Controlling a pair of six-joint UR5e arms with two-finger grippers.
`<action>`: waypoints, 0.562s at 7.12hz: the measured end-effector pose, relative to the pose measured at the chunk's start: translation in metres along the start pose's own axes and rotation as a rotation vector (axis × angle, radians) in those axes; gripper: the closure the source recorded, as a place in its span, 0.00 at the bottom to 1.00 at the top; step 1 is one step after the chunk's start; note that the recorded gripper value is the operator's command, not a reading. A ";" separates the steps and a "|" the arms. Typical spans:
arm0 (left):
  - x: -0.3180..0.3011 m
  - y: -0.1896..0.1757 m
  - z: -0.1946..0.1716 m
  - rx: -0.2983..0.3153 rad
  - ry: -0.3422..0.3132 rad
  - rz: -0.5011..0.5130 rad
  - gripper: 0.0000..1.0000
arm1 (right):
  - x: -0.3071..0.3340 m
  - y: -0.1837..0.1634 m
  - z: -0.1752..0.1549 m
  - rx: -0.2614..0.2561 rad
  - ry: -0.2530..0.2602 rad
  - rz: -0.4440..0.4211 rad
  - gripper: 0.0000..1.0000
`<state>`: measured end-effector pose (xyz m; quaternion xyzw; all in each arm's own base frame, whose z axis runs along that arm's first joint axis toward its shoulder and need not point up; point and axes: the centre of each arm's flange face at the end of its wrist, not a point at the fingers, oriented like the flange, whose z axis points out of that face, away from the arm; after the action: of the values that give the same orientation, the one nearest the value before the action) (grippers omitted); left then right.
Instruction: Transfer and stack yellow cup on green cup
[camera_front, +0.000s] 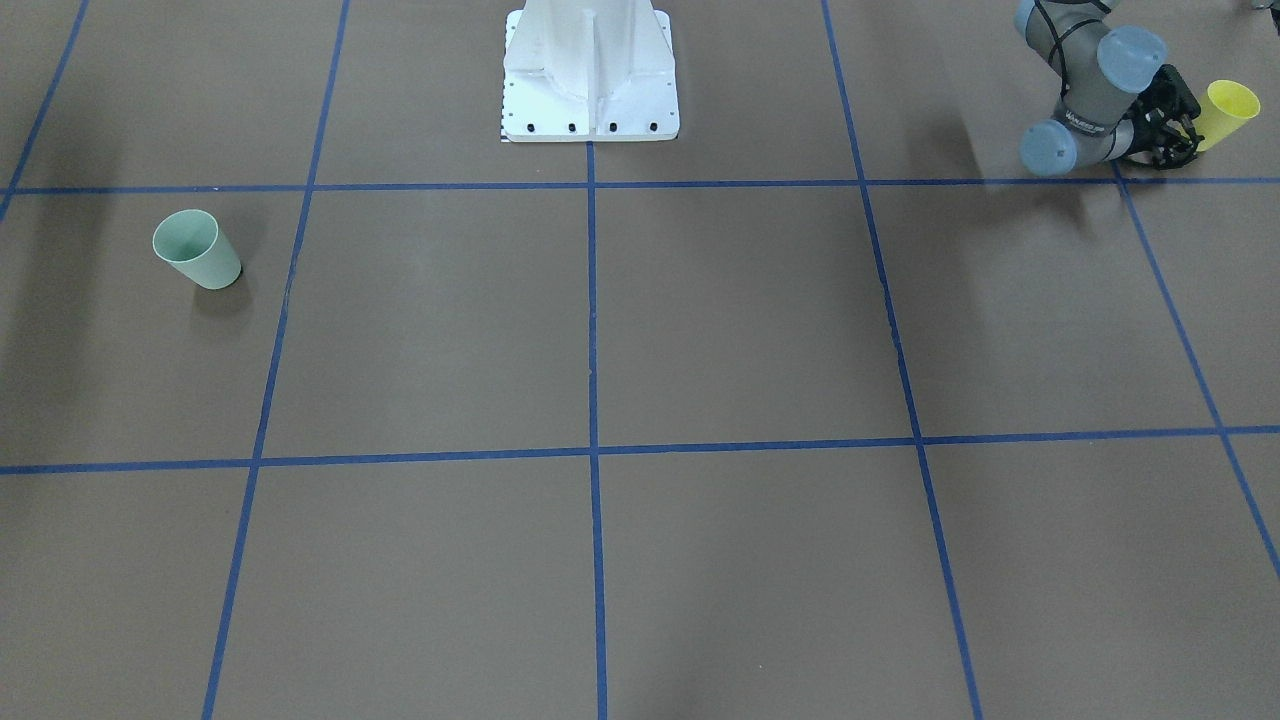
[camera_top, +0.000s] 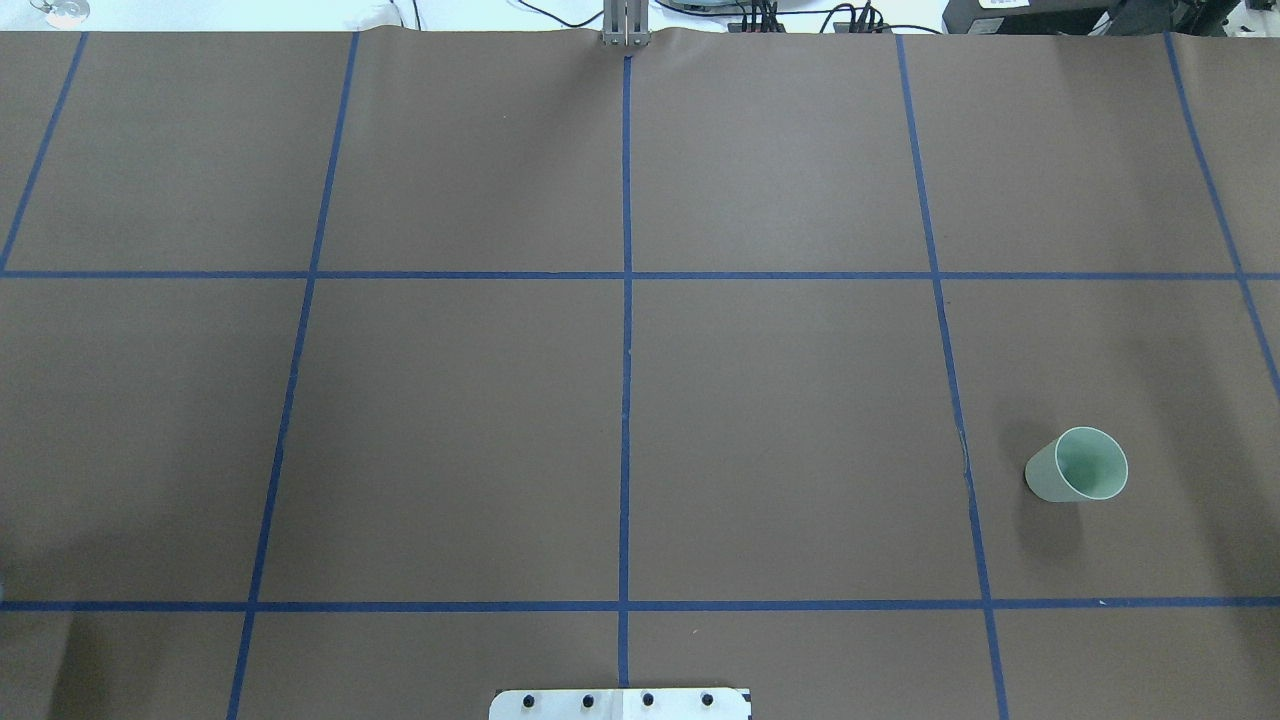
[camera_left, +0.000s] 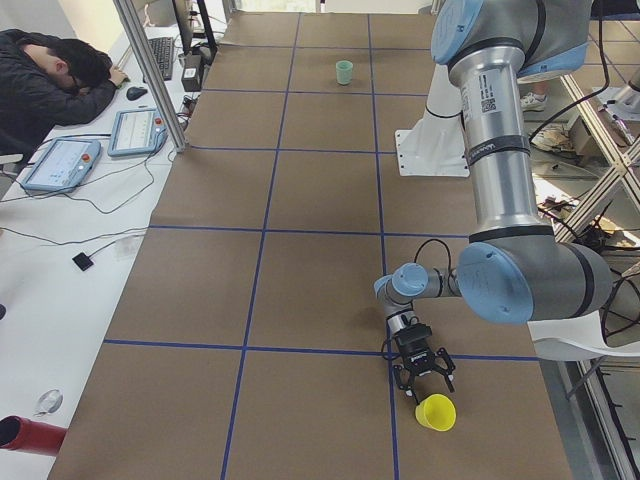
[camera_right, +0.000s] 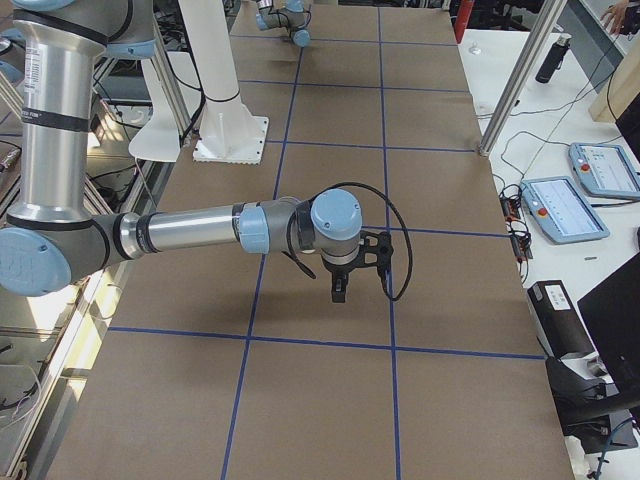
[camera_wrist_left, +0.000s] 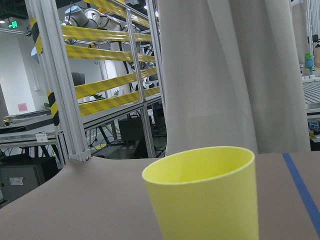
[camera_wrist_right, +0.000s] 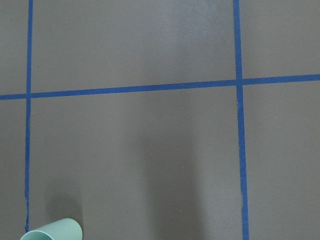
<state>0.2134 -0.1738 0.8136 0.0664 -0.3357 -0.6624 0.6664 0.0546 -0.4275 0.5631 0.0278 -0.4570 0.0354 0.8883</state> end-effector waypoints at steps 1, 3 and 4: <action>0.000 -0.002 0.002 0.004 0.000 0.008 0.00 | 0.000 0.000 0.000 -0.001 0.000 0.001 0.00; 0.001 -0.002 0.006 0.012 0.002 0.028 0.00 | 0.001 0.000 0.001 -0.002 0.000 0.001 0.00; 0.002 -0.003 0.007 0.016 0.001 0.040 0.00 | 0.001 0.000 0.001 -0.002 0.000 0.002 0.00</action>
<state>0.2071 -0.1730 0.8185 0.0654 -0.3416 -0.6464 0.6791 0.0543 -0.4272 0.5641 0.0265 -0.4570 0.0357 0.8884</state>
